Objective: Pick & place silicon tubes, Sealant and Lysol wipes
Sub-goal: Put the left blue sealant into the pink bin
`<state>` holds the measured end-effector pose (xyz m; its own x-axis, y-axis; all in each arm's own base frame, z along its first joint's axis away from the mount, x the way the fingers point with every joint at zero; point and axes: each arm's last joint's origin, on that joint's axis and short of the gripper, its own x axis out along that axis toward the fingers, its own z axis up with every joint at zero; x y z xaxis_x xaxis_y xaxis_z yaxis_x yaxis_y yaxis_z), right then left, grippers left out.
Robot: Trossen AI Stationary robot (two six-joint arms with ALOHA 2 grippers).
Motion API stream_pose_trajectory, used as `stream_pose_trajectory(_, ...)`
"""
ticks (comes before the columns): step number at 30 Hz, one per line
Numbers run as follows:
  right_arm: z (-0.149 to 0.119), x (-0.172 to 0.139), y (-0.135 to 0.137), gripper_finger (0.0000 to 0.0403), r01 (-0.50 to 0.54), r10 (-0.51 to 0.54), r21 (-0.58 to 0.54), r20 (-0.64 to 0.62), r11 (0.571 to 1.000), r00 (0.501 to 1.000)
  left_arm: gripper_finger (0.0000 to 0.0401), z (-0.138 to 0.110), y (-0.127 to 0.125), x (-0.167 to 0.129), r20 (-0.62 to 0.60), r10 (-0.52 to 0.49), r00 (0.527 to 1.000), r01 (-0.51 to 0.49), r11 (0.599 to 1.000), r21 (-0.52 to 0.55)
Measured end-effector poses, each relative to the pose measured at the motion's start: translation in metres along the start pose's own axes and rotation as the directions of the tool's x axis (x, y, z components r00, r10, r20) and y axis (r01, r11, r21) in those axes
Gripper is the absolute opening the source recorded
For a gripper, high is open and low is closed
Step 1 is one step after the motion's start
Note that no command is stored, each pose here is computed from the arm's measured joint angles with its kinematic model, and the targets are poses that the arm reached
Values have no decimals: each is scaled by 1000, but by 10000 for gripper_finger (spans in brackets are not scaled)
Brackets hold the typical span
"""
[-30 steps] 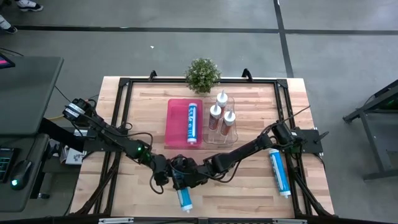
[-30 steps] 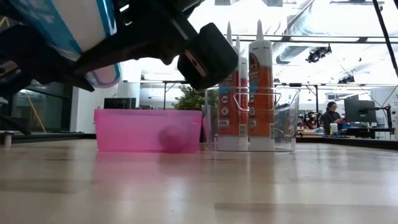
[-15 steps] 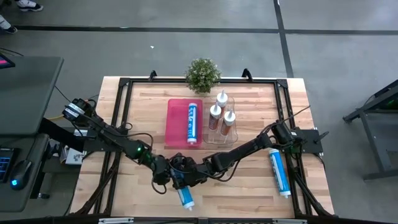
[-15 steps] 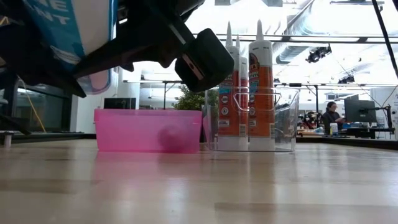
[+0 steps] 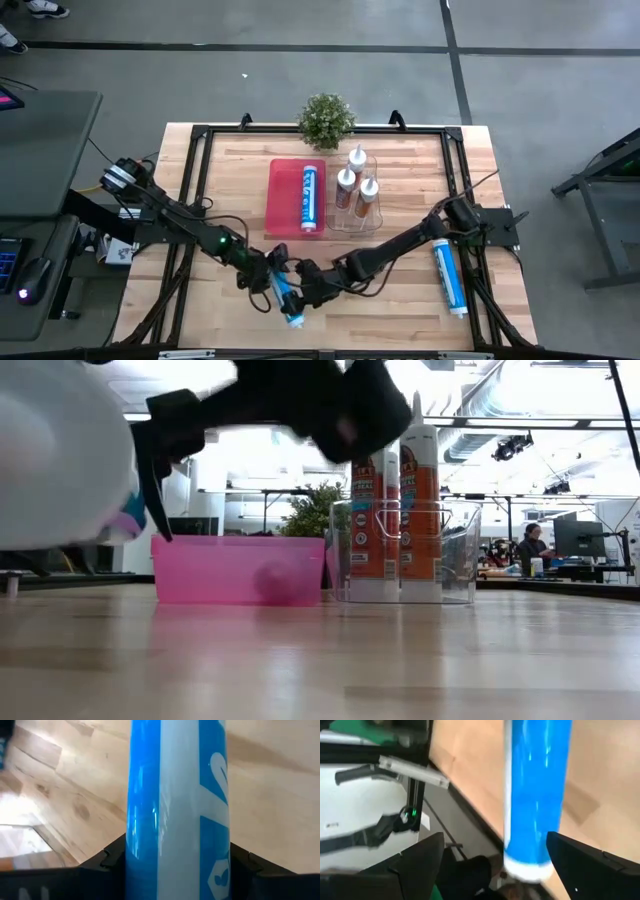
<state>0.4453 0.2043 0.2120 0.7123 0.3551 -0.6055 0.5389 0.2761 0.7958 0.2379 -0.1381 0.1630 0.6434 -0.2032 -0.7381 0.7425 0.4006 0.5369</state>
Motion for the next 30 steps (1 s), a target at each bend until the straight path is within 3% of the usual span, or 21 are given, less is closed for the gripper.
stream_pose_trajectory(11, -54, -39, 5, 345, 137, -135, -56, 30, 989, 990, 196, 3, 16, -55, -68, -14, 998, 21, 993, 114)
stream_pose_trajectory(14, -66, -44, 2, 345, 168, -164, -52, 77, 984, 983, 196, 2, 28, -72, -123, -58, 991, 77, 986, 150)
stream_pose_trajectory(18, -77, -48, 1, 346, 178, -171, -51, 125, 983, 977, 196, -5, 53, -91, -153, -87, 984, 105, 987, 118)
stream_pose_trajectory(30, -82, -49, -4, 346, 226, -213, -76, 155, 971, 965, 196, -61, 113, -129, -359, -100, 928, 160, 977, 140)
